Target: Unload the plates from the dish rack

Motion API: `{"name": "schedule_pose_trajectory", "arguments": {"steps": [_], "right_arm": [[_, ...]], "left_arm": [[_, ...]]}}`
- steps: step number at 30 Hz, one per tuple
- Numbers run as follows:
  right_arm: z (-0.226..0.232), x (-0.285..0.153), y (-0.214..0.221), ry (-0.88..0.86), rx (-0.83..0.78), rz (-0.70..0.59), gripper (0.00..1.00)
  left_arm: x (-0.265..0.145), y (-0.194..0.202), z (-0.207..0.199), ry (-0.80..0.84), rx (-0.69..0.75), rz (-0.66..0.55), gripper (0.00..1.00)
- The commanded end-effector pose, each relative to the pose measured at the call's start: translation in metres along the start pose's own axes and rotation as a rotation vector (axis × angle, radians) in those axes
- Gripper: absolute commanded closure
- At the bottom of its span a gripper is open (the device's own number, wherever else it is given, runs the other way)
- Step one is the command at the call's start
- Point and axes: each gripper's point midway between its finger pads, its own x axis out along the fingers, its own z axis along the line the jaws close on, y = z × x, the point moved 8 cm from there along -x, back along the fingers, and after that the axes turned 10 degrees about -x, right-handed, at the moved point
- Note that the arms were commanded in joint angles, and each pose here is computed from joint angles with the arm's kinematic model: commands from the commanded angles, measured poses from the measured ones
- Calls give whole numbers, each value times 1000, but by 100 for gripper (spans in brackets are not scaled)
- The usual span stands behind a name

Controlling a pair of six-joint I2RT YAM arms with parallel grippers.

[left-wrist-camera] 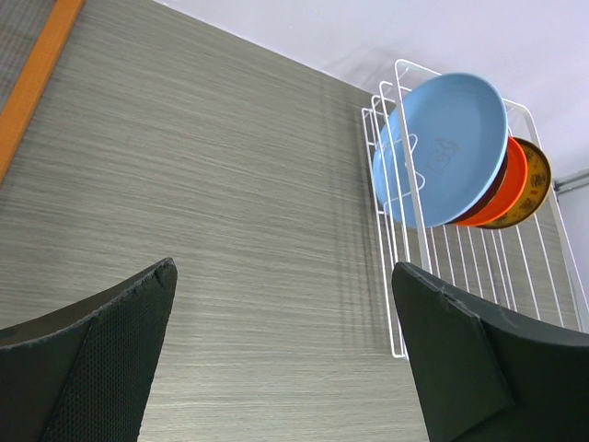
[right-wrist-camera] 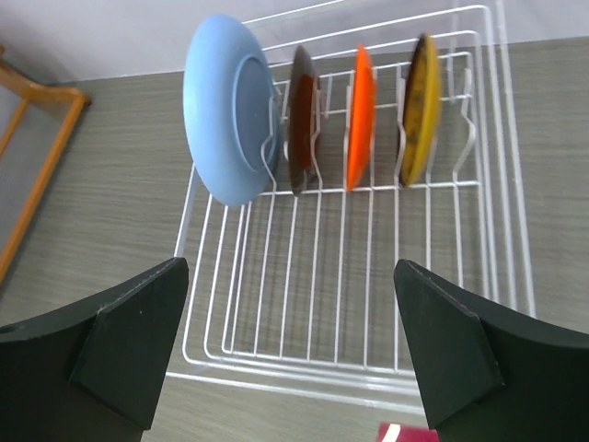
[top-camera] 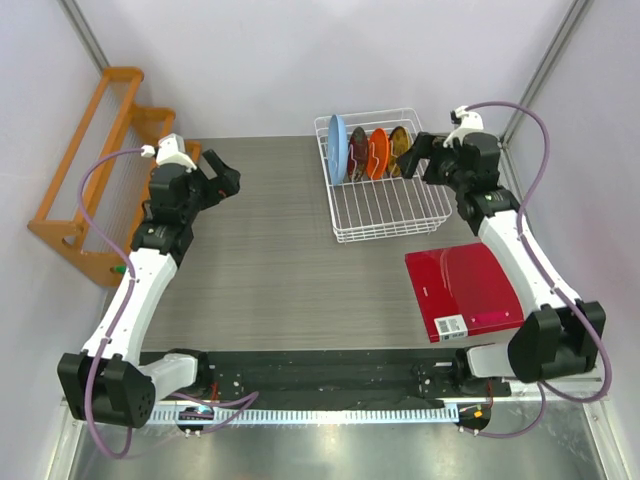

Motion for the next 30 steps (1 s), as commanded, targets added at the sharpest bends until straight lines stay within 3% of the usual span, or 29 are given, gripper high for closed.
{"name": "schedule_pose_trajectory", "arguments": {"steps": [1,5,14,27,30], "right_arm": [[8,39,-11,-99,-9,21,0],[13,76,-16,-56,-48,88,0],[50,131,-52,36,-175,48,2],[107,174,-44,177,-374,56,5],[111,185,-34,226,-393,76,10]], "left_arm": [[7,1,-2,27,3,-4,1],[12,12,4,27,10,46,1],[27,34,18,-90,34,30,1],[37,57,16,-186,83,2,0],[38,59,17,-190,85,7,0]]}}
